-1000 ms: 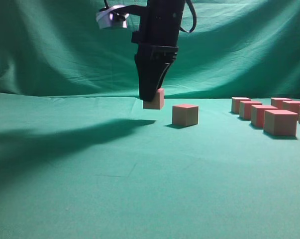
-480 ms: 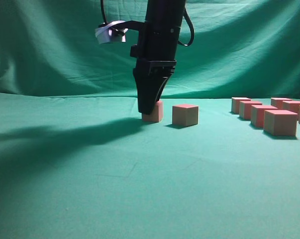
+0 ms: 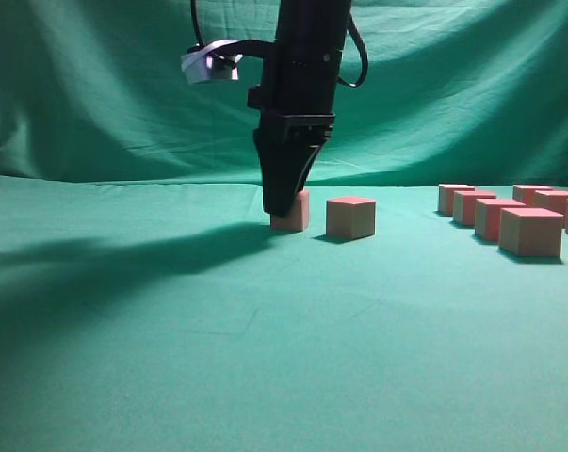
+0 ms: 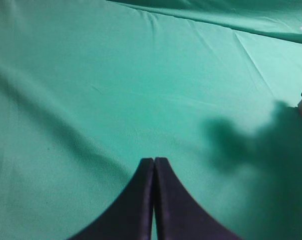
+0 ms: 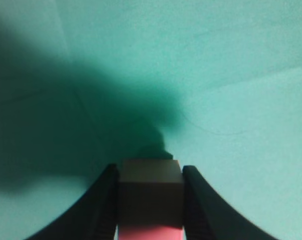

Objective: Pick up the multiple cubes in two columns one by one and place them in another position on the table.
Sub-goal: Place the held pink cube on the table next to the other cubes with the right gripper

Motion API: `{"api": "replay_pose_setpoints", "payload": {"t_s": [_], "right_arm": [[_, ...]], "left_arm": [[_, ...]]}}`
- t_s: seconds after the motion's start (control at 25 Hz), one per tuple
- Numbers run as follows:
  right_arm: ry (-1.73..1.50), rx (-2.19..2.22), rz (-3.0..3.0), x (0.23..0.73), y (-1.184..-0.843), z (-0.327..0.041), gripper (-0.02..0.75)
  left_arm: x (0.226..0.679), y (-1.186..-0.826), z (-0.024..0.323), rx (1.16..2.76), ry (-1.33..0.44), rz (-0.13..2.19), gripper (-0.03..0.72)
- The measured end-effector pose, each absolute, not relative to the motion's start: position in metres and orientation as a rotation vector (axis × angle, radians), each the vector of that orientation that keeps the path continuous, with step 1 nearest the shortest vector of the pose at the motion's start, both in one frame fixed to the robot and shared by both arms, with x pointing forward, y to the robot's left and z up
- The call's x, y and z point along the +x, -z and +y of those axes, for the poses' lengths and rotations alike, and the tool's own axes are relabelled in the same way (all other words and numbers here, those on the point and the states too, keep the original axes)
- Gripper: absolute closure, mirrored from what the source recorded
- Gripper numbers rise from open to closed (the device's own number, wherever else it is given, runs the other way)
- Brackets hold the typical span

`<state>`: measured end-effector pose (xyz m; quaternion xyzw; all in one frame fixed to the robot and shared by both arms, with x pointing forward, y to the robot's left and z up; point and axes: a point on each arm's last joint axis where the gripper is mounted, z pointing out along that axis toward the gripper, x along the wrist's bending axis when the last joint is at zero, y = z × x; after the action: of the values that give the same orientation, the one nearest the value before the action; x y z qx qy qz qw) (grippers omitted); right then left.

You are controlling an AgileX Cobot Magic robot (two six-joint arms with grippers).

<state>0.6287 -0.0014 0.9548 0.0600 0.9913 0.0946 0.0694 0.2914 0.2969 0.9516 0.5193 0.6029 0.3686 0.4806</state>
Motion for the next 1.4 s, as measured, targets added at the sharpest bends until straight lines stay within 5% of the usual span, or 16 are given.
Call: {"api": "replay_pose_setpoints", "payload": {"t_s": [0.52, 0.8, 0.92, 1.24, 1.4], "right_arm": [[-0.247, 0.177, 2.994, 0.628, -0.955, -0.004, 0.47], [-0.228, 0.262, 3.0, 0.628, -0.951, -0.004, 0.127], [-0.243, 0.296, 2.984, 0.629, -0.953, -0.004, 0.092], [-0.387, 0.532, 2.845, 0.624, -1.035, -0.01, 0.066], [-0.506, 0.716, 2.708, 0.608, -1.096, -0.024, 0.169]], "left_arm": [[0.291, -0.952, 0.297, 1.266, -0.899, 1.471, 0.688], [0.291, -0.952, 0.297, 1.266, -0.899, 1.471, 0.688], [0.291, -0.952, 0.297, 1.266, -0.899, 1.471, 0.688], [0.291, -0.952, 0.297, 1.266, -0.899, 1.471, 0.688], [0.291, -0.952, 0.297, 1.266, -0.899, 1.471, 0.688]]}}
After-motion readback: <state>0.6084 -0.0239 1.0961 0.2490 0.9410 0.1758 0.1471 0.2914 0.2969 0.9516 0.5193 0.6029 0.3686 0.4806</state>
